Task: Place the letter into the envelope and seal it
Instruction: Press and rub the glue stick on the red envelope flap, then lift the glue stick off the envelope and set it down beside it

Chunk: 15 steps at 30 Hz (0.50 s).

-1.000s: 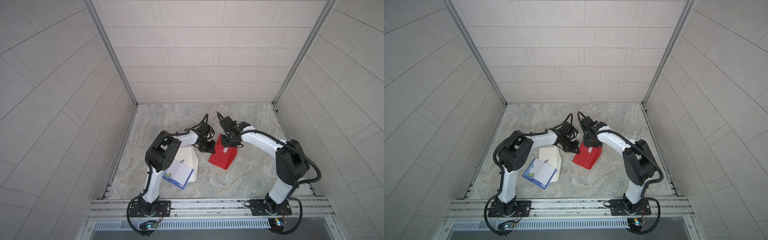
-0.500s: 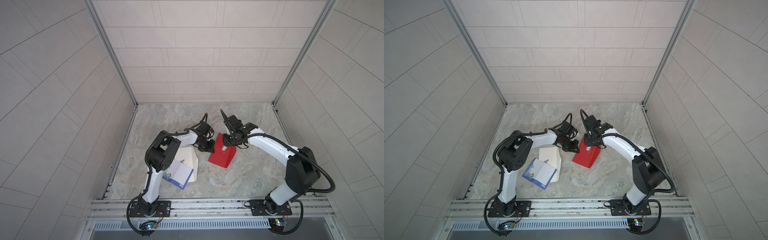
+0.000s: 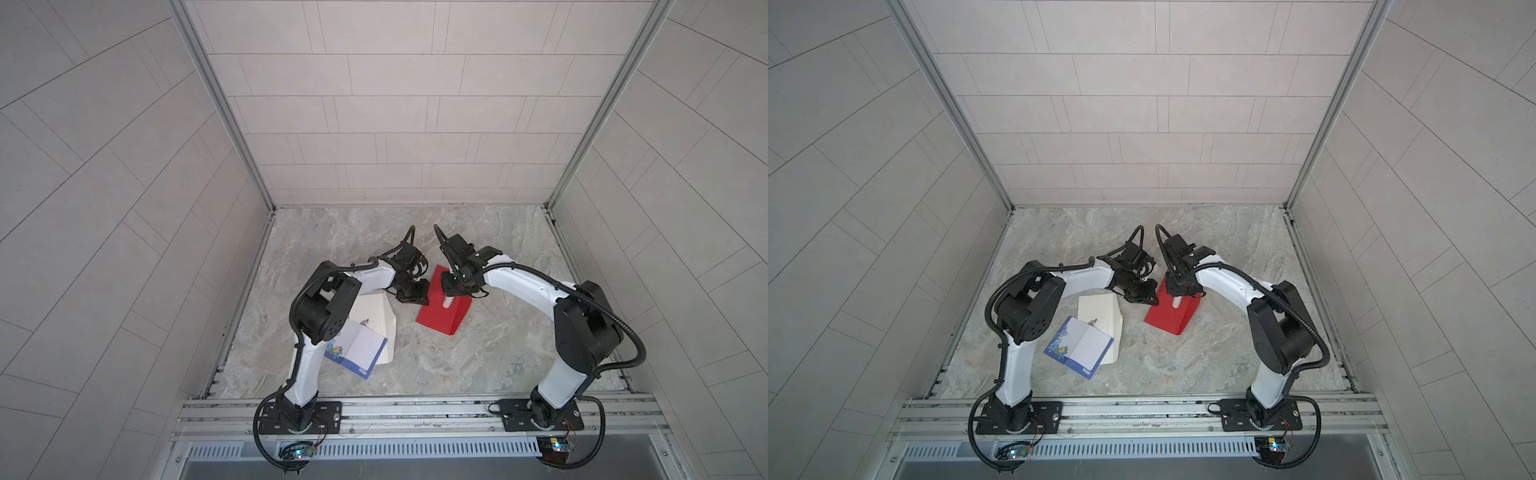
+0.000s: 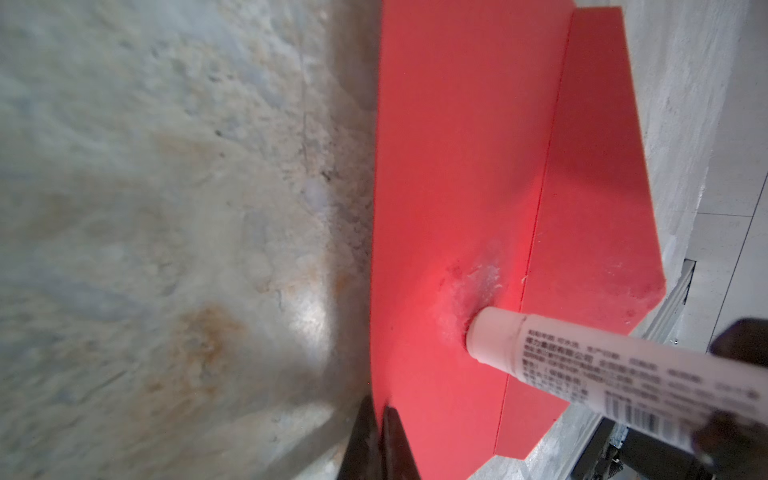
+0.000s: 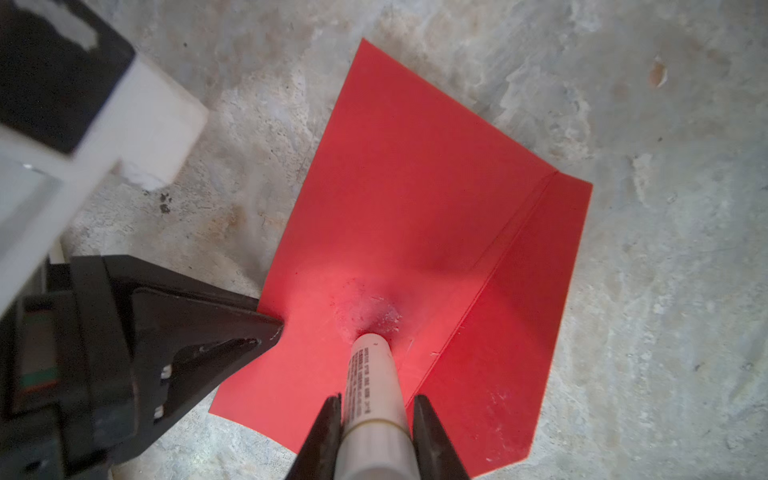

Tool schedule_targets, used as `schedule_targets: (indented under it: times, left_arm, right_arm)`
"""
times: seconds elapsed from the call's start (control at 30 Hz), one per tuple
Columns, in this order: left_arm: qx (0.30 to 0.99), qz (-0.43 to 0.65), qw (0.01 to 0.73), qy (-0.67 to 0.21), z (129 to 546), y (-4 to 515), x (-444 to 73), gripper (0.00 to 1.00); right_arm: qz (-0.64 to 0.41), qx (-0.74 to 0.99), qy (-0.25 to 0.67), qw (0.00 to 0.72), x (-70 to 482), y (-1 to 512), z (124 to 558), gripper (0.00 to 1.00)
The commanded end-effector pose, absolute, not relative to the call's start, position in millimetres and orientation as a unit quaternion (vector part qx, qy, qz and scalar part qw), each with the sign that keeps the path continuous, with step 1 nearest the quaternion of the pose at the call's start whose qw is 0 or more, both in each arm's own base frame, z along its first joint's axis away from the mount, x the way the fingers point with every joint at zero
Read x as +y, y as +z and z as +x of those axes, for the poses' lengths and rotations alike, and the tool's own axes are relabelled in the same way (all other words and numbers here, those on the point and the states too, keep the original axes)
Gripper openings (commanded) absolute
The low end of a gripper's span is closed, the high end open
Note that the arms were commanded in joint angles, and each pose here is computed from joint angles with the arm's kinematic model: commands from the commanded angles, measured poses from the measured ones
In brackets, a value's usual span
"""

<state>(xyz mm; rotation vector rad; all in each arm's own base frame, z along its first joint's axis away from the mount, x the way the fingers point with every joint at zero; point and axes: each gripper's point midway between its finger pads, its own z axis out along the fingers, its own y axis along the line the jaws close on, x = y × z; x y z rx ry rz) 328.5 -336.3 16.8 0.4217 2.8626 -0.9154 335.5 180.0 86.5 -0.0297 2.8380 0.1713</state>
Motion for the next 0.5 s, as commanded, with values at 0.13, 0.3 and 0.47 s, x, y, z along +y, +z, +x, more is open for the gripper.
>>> schedule_targets:
  times: [0.13,0.3,0.47]
  left_arm:
    - [0.95,0.134,0.059,-0.274,327,16,-321,0.0]
    - [0.95,0.134,0.057,-0.276,327,16,-322,0.0]
    - [0.951,0.131,0.053,-0.275,326,14,-321,0.0]
  right_arm:
    - [0.024,0.986,0.025,0.162,151,89,344,0.0]
    - [0.027,0.968,0.157,0.194,177,120,351,0.0]
    - [0.09,0.938,0.264,0.206,153,158,355,0.0]
